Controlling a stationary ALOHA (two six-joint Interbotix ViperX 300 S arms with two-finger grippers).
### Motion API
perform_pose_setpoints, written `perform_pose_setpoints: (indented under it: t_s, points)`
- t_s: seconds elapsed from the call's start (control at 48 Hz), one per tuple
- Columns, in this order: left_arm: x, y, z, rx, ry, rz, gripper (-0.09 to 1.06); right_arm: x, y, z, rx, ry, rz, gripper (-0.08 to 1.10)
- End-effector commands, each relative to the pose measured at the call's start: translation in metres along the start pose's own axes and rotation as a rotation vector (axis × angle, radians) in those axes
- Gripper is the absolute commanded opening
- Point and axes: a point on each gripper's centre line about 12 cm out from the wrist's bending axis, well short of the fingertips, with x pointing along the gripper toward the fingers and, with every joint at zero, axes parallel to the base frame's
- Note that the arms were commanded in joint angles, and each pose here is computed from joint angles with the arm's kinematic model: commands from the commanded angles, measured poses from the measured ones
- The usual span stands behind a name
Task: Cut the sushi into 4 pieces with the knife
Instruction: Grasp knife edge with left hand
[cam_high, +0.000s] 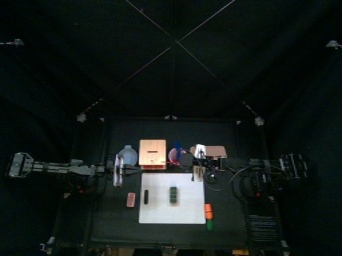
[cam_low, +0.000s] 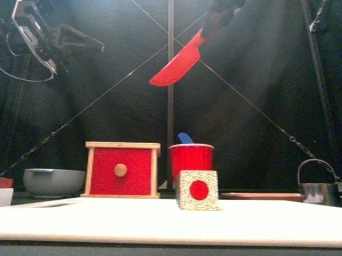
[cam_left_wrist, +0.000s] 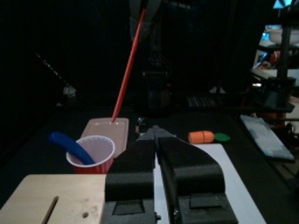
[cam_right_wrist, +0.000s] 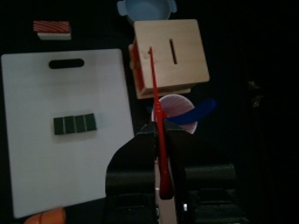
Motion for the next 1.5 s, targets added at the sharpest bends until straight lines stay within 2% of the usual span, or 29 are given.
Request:
perform_pose_setpoints:
  t_s: [0.021,0.125,0.25,0.354,0.458,0.667,0.792,0.979,1.062,1.25,1.354,1.417,1.5]
  points:
    - [0.005,0.000,0.005,0.000,-0.017,0.001,0.89,-0.007,0.003,-0.019,0.041,-0.162,0.040,0.02]
    - [0.013,0.000,0.002,0.006,0.005,-0.002,1.01,0.001,0.019,-0.043,0.069,-0.314,0.149,0.02]
    - [0.029,0.000,-0.004,0.006,0.040,-0.002,1.01,0.011,0.027,-0.060,0.119,-0.426,0.253,0.02]
    - [0.044,-0.001,-0.011,0.009,0.077,-0.004,1.01,0.018,0.024,-0.064,0.134,-0.455,0.268,0.02]
    - [0.055,-0.002,-0.014,0.014,0.087,-0.009,1.01,0.022,0.022,-0.062,0.128,-0.458,0.260,0.02]
    - [0.068,-0.002,-0.015,0.015,0.055,-0.011,1.01,0.022,0.021,-0.061,0.125,-0.462,0.257,0.02]
    - [0.073,-0.001,-0.016,-0.005,0.032,-0.004,1.01,0.023,0.020,-0.061,0.123,-0.463,0.255,0.02]
    - [0.084,0.004,-0.021,-0.059,0.049,0.044,0.96,0.023,0.016,-0.060,0.129,-0.468,0.245,0.02]
    - [0.086,0.006,-0.024,-0.075,0.052,0.061,0.90,0.023,0.016,-0.060,0.129,-0.471,0.245,0.02]
    - [0.086,0.007,-0.024,-0.078,0.052,0.065,0.63,0.023,0.015,-0.060,0.129,-0.471,0.242,0.02]
    - [0.086,0.007,-0.024,-0.065,0.048,0.061,0.40,0.026,0.016,-0.063,0.130,-0.459,0.243,0.02]
    - [0.085,0.005,-0.022,-0.042,0.028,0.048,0.25,0.031,0.018,-0.066,0.131,-0.442,0.246,0.02]
    - [0.084,0.004,-0.024,-0.012,0.003,0.028,0.10,0.043,0.021,-0.072,0.135,-0.407,0.252,0.02]
